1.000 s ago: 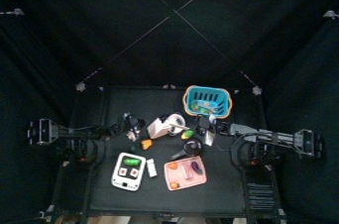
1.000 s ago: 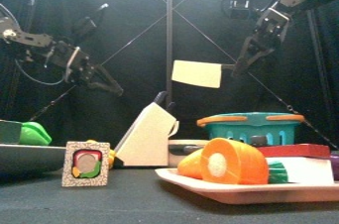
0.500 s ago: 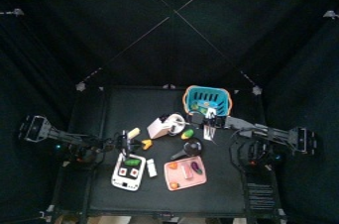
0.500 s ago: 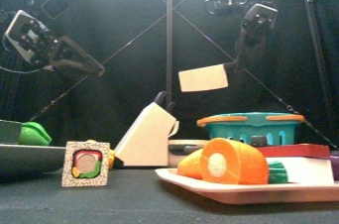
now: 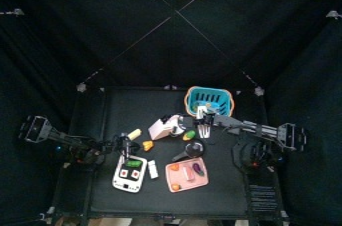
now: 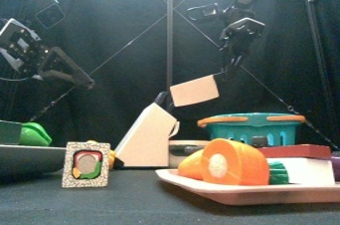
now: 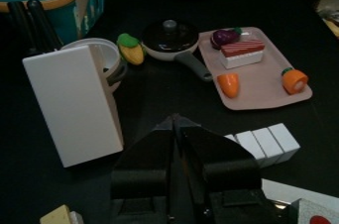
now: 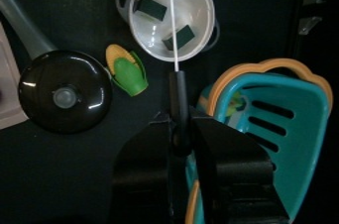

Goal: Put cleaver in knife holder

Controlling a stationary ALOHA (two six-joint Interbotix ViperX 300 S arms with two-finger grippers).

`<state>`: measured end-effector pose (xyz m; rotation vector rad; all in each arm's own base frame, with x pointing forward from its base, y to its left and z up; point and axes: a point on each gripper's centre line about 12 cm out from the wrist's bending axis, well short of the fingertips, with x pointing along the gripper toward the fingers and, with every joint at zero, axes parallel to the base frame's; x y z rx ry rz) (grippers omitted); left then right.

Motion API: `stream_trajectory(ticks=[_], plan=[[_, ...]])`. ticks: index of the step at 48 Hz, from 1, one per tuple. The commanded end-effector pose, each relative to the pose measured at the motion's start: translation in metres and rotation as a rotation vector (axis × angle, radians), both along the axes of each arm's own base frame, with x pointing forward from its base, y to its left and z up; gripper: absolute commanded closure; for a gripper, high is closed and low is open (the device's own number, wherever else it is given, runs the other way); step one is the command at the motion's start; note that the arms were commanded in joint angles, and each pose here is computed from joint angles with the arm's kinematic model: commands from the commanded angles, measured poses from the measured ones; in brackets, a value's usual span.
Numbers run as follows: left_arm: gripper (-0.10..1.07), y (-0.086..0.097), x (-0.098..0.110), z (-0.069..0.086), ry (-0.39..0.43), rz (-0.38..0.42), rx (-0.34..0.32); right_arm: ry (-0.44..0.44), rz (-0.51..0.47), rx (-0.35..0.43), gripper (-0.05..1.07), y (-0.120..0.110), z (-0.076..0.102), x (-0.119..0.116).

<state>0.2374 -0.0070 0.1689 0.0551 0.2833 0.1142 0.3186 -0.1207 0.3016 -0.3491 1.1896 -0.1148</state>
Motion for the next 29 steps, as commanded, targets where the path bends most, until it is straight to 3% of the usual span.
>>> stream_trajectory(ticks=[1,9,17,29], plan=[[0.47,0.0,0.002,0.004,-0.019,0.0,0.003,-0.009,-0.004,0.002,0.61,-0.005,0.023,0.004],[0.47,0.0,0.003,0.004,-0.018,0.0,0.003,0.095,-0.025,0.12,0.61,-0.014,0.029,0.014],[0.47,0.0,0.001,0.003,-0.014,0.0,0.005,0.13,-0.021,0.201,0.61,-0.023,0.036,0.024],[0.47,0.0,0.0,0.001,-0.008,0.001,0.005,0.182,0.024,0.271,0.61,-0.043,0.023,0.038]])
